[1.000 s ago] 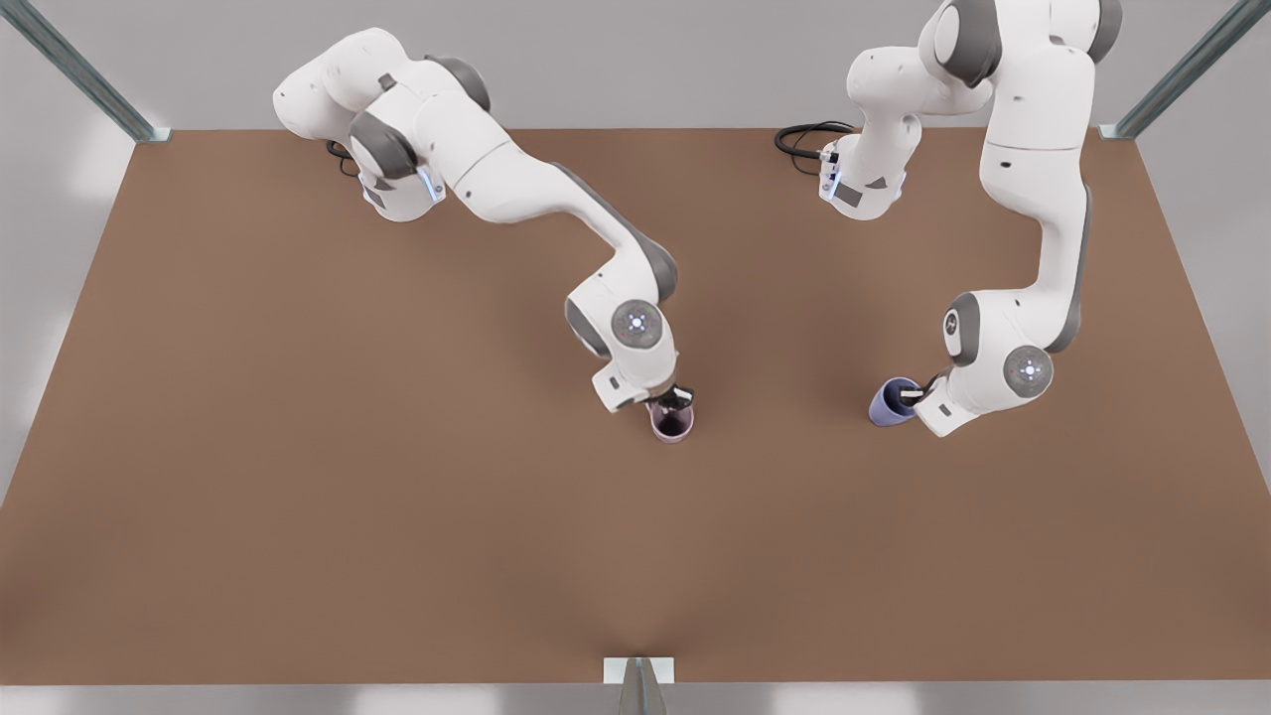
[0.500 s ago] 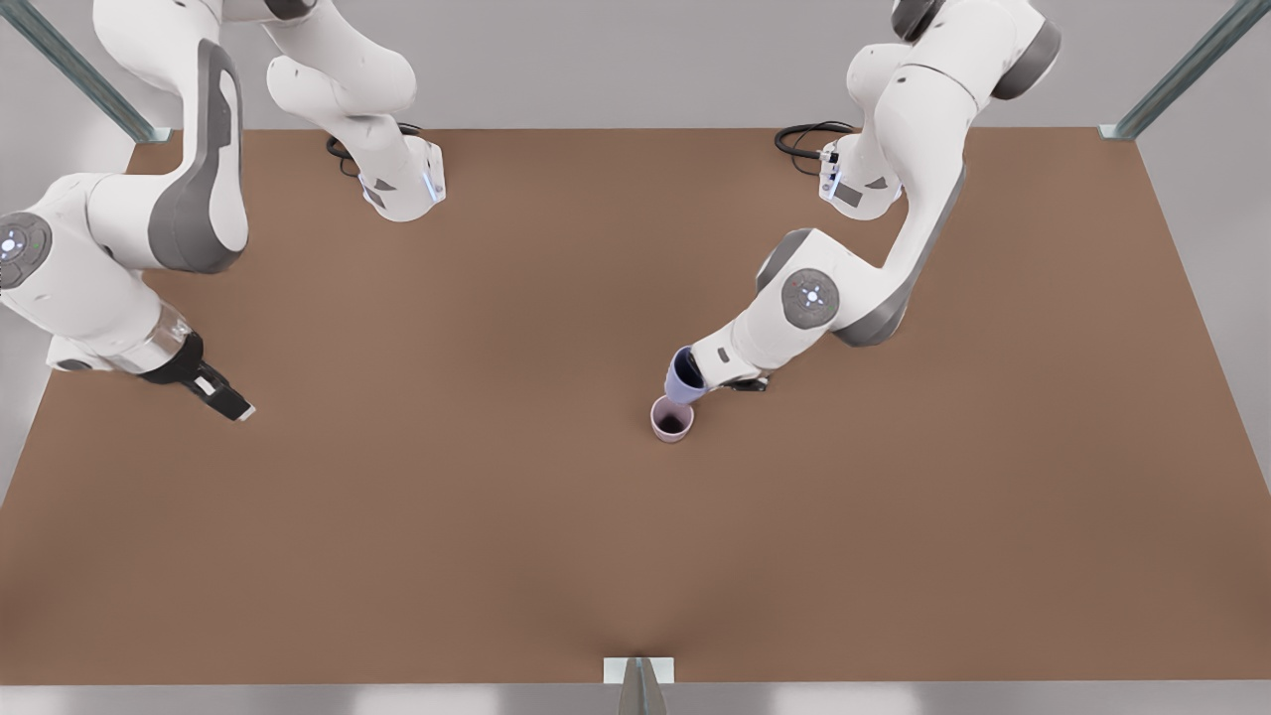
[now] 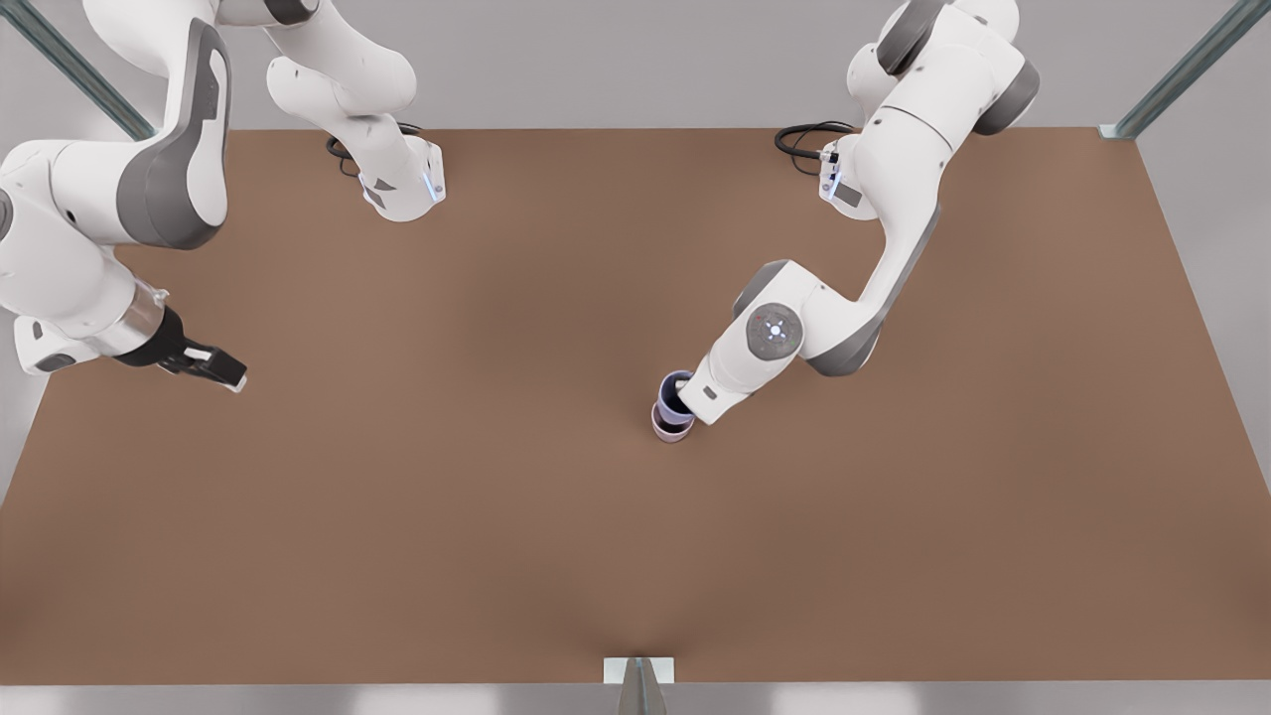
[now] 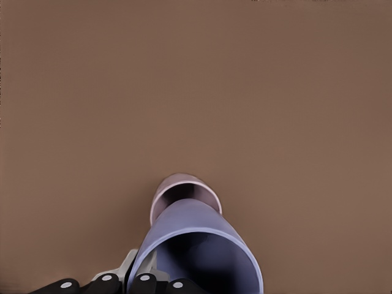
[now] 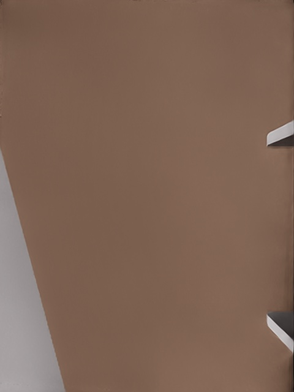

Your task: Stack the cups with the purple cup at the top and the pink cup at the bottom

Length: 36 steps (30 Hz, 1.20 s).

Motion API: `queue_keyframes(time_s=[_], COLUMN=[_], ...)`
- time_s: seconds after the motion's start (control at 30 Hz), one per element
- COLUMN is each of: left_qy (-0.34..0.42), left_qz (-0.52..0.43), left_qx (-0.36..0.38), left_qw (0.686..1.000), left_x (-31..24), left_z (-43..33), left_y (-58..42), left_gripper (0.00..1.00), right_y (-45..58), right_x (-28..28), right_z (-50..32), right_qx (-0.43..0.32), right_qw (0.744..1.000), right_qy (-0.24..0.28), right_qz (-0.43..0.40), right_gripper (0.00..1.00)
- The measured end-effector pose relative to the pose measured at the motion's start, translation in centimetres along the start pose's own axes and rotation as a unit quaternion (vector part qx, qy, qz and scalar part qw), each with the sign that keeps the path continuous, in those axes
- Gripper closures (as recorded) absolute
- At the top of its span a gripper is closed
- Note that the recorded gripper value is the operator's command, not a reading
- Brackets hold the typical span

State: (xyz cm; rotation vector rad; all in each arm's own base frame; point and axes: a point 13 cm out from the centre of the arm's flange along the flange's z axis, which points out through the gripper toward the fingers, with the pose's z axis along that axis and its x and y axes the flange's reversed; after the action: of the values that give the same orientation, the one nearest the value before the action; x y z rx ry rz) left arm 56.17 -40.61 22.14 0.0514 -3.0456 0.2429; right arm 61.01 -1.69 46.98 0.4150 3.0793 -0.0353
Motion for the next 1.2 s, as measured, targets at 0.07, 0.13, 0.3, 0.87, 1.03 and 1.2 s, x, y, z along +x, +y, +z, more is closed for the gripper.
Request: queue_keyframes(time_s=[0.07,0.13,0.3,0.87,1.03,1.2], left_qy=[0.001,0.001,0.002,0.003,0.004,0.002], left_qz=[-0.017,-0.033,-0.066,-0.126,-0.135,-0.141], left_qx=[0.000,0.001,0.002,-0.010,-0.011,-0.011], left_qw=[1.000,0.999,0.998,0.992,0.991,0.990], left_x=[-0.1,-0.2,-0.4,-0.4,-0.4,-0.5], left_z=[0.2,0.3,0.6,2.5,2.7,2.7], left_y=[0.0,-0.1,-0.1,0.2,0.2,0.3], left_gripper=[0.79,0.79,0.79,0.79,0.69,0.69], right_y=[0.2,0.1,0.5,0.4,0.4,0.9], right_x=[-0.3,-0.2,0.1,-0.1,-0.2,-0.3], right_z=[-1.1,-1.4,-1.0,-1.8,-1.7,-1.2], right_qx=[0.000,0.001,0.003,-0.004,-0.004,-0.005], right_qw=[1.000,1.000,0.998,0.994,0.993,0.992], right_qy=[-0.007,-0.006,0.004,0.001,-0.001,0.002], right_qz=[-0.016,-0.030,-0.061,-0.109,-0.116,-0.125], right_gripper=[0.00,0.00,0.00,0.00,0.00,0.00])
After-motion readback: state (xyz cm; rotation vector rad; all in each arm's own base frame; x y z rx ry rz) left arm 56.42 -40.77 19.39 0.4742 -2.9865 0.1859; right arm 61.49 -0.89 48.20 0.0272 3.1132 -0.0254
